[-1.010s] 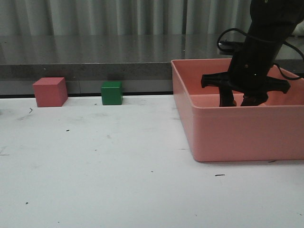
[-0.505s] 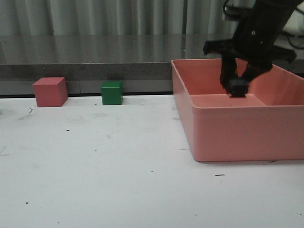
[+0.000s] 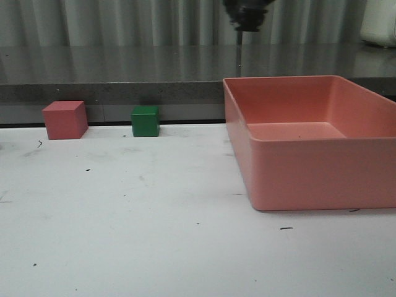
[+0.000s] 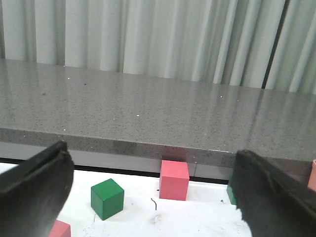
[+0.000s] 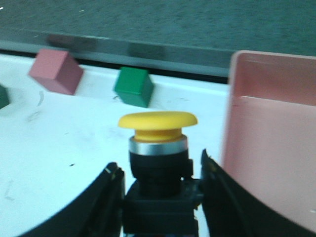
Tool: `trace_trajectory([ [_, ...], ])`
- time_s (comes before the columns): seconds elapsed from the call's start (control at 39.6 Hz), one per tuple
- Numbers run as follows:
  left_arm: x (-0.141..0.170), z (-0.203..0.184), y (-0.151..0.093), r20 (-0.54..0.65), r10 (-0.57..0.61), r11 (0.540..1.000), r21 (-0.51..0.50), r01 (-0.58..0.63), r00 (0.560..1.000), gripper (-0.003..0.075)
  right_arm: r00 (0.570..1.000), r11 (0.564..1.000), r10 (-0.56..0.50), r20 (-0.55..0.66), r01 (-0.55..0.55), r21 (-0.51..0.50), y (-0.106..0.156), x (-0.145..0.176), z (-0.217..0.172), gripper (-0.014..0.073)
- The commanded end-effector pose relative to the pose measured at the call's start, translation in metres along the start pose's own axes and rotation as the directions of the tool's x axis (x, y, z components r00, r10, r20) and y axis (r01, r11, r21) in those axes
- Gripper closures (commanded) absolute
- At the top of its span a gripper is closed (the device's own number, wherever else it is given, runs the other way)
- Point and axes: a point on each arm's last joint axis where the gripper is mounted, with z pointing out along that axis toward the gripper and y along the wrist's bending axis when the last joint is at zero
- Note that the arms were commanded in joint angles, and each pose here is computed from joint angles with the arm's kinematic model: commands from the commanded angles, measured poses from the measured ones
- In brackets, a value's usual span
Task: Place and stand button with both arms
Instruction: 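Lift the button out of the bin with the right gripper toward the cubes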
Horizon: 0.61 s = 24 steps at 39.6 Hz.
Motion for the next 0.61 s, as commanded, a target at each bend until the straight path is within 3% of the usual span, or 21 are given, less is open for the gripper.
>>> trace_trajectory([
  [0.0,-0.018,0.0,-0.002,0.103,0.004,1.0,0.014,-0.005,0.995,0.0102,0.994,0.992,-0.027,0.103,0.039,-0.117,0.04,-0.014,-0.015,0.0354],
  [0.18,-0.018,0.0,-0.002,0.103,0.004,1.0,0.014,-0.005,0.995,0.0102,0.999,0.969,-0.049,0.009,0.05,-0.24,0.101,0.01,0.018,0.0354],
  [0.28,-0.018,0.0,-0.002,0.103,0.004,1.0,0.014,-0.005,0.995,0.0102,0.999,0.958,0.011,-0.033,-0.019,-0.285,0.118,0.023,0.039,0.0354],
  [0.4,-0.018,0.0,-0.002,0.103,0.004,1.0,0.014,-0.005,0.995,0.0102,0.989,0.953,0.101,-0.106,-0.126,-0.274,0.118,0.038,0.067,0.0354],
  [0.58,-0.018,0.0,-0.002,0.103,0.004,1.0,0.014,-0.005,0.995,0.0102,0.948,0.944,0.238,-0.21,-0.276,-0.181,0.105,0.057,0.101,0.0354],
])
